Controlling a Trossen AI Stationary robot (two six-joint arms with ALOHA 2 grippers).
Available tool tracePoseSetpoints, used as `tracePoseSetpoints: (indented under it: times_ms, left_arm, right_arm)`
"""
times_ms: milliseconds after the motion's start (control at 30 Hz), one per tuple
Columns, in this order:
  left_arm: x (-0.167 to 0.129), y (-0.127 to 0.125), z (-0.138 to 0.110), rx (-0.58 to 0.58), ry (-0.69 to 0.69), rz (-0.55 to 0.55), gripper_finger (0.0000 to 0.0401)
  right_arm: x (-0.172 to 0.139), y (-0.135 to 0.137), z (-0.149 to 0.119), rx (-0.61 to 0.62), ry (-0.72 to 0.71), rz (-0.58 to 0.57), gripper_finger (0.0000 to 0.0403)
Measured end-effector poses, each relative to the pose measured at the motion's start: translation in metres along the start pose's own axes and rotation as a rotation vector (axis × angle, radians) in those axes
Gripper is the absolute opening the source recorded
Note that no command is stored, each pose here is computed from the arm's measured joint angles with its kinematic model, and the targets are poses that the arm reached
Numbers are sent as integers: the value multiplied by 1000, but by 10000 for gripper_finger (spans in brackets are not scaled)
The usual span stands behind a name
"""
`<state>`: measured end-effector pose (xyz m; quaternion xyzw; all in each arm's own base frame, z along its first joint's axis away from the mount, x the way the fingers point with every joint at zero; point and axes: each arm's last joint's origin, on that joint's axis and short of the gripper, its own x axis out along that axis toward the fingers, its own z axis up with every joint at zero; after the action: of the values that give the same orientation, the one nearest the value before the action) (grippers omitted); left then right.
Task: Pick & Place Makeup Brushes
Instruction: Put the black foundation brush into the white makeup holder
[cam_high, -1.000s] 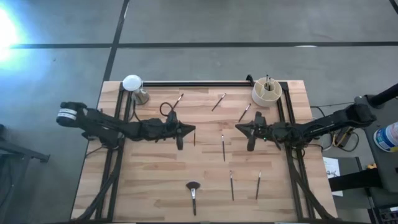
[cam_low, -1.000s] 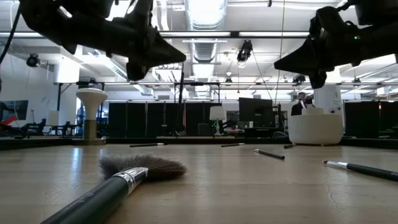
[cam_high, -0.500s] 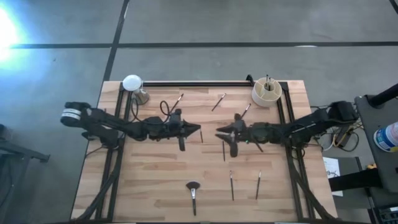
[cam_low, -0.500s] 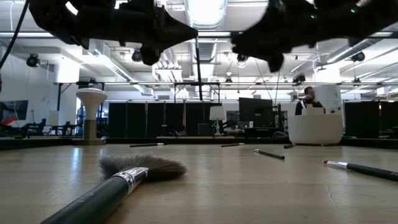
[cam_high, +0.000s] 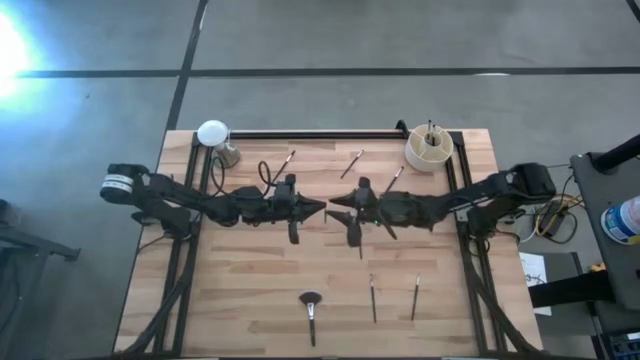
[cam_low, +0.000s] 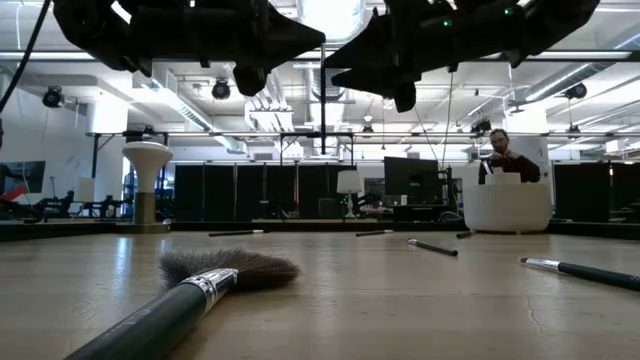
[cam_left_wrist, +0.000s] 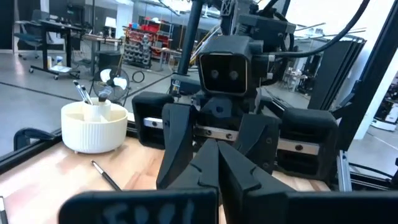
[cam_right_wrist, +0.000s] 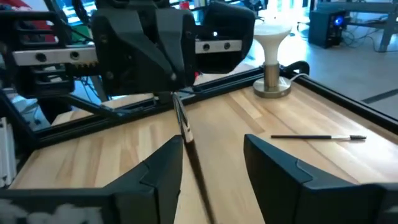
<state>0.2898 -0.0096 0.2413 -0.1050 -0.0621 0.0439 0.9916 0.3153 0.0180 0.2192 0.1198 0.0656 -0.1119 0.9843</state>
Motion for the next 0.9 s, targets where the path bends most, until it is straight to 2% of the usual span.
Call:
tracePoseSetpoints:
  times_ms: [400, 600, 733, 900]
  left_arm:
    - [0, 0, 1, 21, -10, -2, 0]
    - [0, 1, 1, -4, -15, 20, 0]
    - [-3, 0, 4, -8, -14, 23, 0]
    - [-11, 2, 5, 2, -27, 26, 0]
  right_arm:
    - [19, 7, 7, -31, -10, 30, 95]
    - [15, 6, 9, -42, -22, 19, 23]
    - [5, 2, 13, -60, -1, -57, 17]
    - [-22, -6, 29, -129, 34, -239, 16]
